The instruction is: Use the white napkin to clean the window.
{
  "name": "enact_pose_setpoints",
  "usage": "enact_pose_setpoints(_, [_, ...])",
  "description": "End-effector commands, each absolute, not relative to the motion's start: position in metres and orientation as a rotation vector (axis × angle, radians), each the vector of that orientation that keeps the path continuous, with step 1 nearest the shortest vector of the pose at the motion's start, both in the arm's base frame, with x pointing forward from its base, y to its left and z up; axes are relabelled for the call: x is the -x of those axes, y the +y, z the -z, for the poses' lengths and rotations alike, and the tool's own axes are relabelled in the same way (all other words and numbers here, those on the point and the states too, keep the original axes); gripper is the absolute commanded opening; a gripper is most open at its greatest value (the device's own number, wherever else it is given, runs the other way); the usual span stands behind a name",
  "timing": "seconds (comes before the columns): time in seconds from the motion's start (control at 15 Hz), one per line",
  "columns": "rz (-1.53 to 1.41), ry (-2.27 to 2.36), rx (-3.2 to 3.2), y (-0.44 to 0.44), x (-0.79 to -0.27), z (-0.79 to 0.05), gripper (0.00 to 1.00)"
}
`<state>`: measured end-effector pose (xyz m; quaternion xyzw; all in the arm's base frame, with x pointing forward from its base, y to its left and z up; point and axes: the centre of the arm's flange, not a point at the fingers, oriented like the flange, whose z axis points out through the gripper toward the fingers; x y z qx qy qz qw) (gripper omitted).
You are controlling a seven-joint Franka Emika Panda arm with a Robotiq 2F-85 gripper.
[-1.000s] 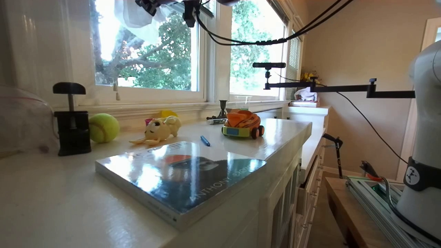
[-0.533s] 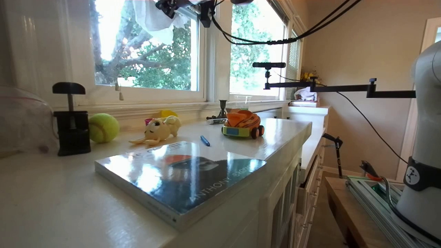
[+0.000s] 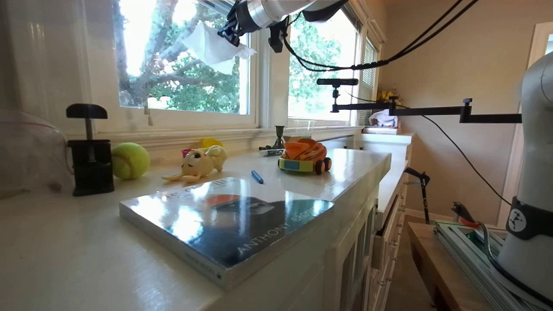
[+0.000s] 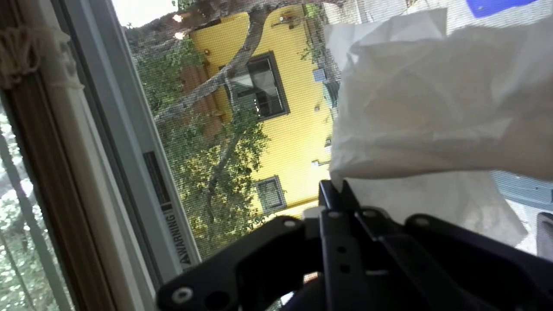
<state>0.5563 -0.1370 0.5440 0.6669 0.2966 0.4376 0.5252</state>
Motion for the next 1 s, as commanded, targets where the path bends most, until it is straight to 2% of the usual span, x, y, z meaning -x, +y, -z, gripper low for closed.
enact_pose_setpoints(0.0, [-1.028,0.714,-1.588,-0.14,-0.553,-0.53,0.01])
enact_pose_setpoints(0.93, [-1.067,0.763,-1.567,-0.112,-0.589,-0.516,0.01])
